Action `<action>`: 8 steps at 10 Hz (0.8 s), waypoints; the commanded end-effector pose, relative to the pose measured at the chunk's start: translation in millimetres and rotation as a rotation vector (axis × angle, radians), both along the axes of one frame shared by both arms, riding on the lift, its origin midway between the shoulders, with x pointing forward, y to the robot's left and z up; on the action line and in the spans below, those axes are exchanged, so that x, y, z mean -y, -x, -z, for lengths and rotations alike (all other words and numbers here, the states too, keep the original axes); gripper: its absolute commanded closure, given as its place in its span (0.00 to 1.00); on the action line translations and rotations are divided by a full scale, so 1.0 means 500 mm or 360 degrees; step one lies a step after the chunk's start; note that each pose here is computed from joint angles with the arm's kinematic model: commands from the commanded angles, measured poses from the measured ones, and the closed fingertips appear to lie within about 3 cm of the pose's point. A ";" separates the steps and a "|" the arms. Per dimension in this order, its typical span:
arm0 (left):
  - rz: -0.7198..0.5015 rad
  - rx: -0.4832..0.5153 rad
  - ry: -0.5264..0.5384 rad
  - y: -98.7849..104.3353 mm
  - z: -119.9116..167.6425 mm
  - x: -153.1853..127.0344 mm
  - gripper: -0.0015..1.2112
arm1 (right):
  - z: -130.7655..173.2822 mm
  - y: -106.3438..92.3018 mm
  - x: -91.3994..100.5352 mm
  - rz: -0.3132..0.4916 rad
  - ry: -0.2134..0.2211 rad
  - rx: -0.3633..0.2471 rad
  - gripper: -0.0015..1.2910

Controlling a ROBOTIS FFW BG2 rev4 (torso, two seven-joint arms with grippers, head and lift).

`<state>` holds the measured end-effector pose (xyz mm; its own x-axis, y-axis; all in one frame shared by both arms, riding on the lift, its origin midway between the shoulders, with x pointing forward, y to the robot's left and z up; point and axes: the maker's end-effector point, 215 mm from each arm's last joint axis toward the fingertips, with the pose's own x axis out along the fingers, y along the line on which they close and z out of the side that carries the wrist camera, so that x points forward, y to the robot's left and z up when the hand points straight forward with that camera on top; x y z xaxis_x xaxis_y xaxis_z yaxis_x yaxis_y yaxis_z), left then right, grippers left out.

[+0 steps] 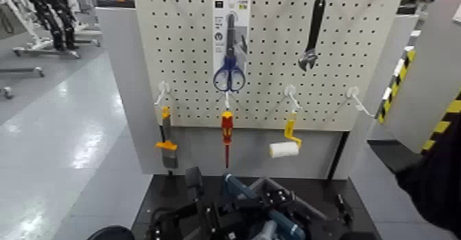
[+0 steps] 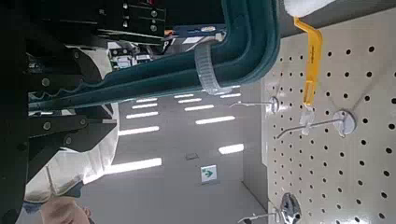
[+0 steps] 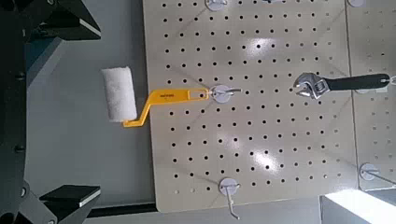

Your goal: Grasp the handle of the crate.

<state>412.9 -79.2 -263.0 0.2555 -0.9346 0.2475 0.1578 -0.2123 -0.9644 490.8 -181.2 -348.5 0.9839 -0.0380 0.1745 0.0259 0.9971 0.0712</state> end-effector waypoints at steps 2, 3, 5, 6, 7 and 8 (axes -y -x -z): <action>-0.0002 0.0003 0.0007 0.002 -0.005 -0.003 0.96 | 0.002 0.000 0.003 0.0005 0.0002 -0.0005 0.10; -0.0002 0.0001 0.0007 0.003 -0.004 -0.003 0.96 | 0.001 -0.001 0.001 0.0002 0.0005 -0.0007 0.10; 0.0001 -0.0001 0.0010 0.005 -0.004 -0.002 0.96 | 0.004 -0.002 0.001 0.0001 0.0018 -0.0015 0.10; -0.0001 -0.0003 0.0010 0.005 -0.003 -0.003 0.96 | 0.003 -0.003 -0.001 0.0002 0.0030 -0.0017 0.10; 0.0002 -0.0005 0.0014 0.006 -0.004 -0.001 0.97 | 0.001 -0.004 -0.001 0.0005 0.0046 -0.0015 0.10; -0.0001 -0.0004 0.0012 0.005 -0.004 -0.003 0.97 | 0.002 -0.003 0.000 0.0007 0.0049 -0.0017 0.10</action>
